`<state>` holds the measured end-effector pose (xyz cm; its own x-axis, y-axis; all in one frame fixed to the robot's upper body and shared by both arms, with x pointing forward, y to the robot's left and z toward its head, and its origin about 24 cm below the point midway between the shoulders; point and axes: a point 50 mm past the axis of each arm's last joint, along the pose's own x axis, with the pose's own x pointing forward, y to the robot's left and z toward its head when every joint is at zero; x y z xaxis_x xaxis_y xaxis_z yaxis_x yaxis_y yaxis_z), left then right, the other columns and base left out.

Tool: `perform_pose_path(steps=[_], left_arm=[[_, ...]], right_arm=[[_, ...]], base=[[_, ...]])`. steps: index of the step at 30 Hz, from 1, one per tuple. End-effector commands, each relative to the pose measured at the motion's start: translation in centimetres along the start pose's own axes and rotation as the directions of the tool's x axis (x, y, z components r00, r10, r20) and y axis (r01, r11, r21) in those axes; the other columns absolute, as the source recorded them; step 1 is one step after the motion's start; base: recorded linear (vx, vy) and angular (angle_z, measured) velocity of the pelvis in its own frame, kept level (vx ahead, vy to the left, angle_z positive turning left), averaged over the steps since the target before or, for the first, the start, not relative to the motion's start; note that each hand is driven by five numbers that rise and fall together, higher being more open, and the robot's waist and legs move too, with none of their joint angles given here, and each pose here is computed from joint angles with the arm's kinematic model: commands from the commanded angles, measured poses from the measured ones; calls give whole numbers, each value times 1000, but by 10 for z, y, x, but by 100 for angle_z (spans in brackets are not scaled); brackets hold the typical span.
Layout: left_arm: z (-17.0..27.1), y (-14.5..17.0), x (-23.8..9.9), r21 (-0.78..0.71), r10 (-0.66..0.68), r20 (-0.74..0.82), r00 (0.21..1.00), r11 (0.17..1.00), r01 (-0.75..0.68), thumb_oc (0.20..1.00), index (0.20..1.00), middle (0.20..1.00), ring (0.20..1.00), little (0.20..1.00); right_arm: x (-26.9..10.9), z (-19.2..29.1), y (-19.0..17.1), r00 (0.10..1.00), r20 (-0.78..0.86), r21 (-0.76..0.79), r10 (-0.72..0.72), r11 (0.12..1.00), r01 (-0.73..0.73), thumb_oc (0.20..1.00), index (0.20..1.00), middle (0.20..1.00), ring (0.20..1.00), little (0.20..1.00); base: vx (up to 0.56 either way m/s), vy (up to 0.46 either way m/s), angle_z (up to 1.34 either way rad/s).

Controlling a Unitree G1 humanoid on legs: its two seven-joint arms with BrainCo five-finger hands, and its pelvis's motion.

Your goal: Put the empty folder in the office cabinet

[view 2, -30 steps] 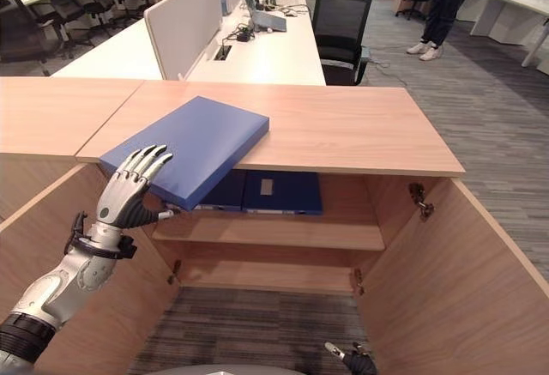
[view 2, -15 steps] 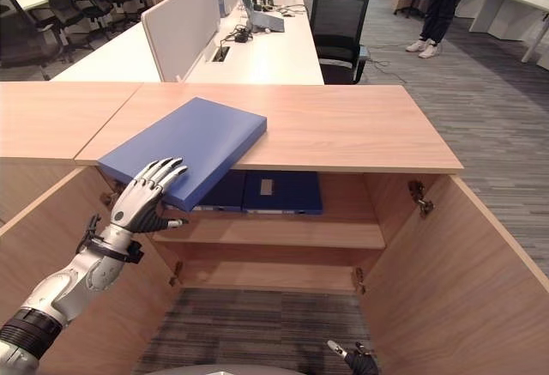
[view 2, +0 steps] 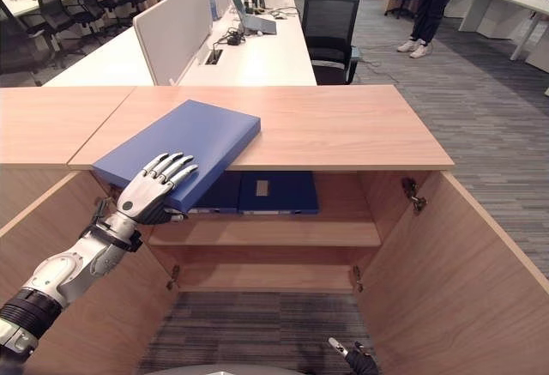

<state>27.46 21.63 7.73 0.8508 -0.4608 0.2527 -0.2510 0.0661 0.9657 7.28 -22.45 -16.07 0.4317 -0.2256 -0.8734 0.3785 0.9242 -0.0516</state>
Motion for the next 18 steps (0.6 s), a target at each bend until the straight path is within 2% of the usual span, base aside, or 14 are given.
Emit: perform_pose_path(steps=[1, 17, 18], left_arm=[[-15, 29, 21, 121, 89, 40, 995, 988, -93, 1000, 1000, 1000, 1000, 1000], [-22, 25, 23, 145, 85, -10, 996, 986, -83, 1000, 1000, 1000, 1000, 1000], [-22, 25, 23, 143, 87, -12, 996, 986, -84, 344, 344, 344, 344, 344]], right_arm=[[5, 18, 24, 996, 76, 92, 44, 994, -51, 1000, 1000, 1000, 1000, 1000], [6, 22, 25, 995, 89, 115, 47, 992, -57, 1000, 1000, 1000, 1000, 1000], [6, 22, 24, 995, 88, 114, 47, 992, -57, 1000, 1000, 1000, 1000, 1000]], base=[[0, 0, 0], [0, 0, 0], [0, 0, 0]])
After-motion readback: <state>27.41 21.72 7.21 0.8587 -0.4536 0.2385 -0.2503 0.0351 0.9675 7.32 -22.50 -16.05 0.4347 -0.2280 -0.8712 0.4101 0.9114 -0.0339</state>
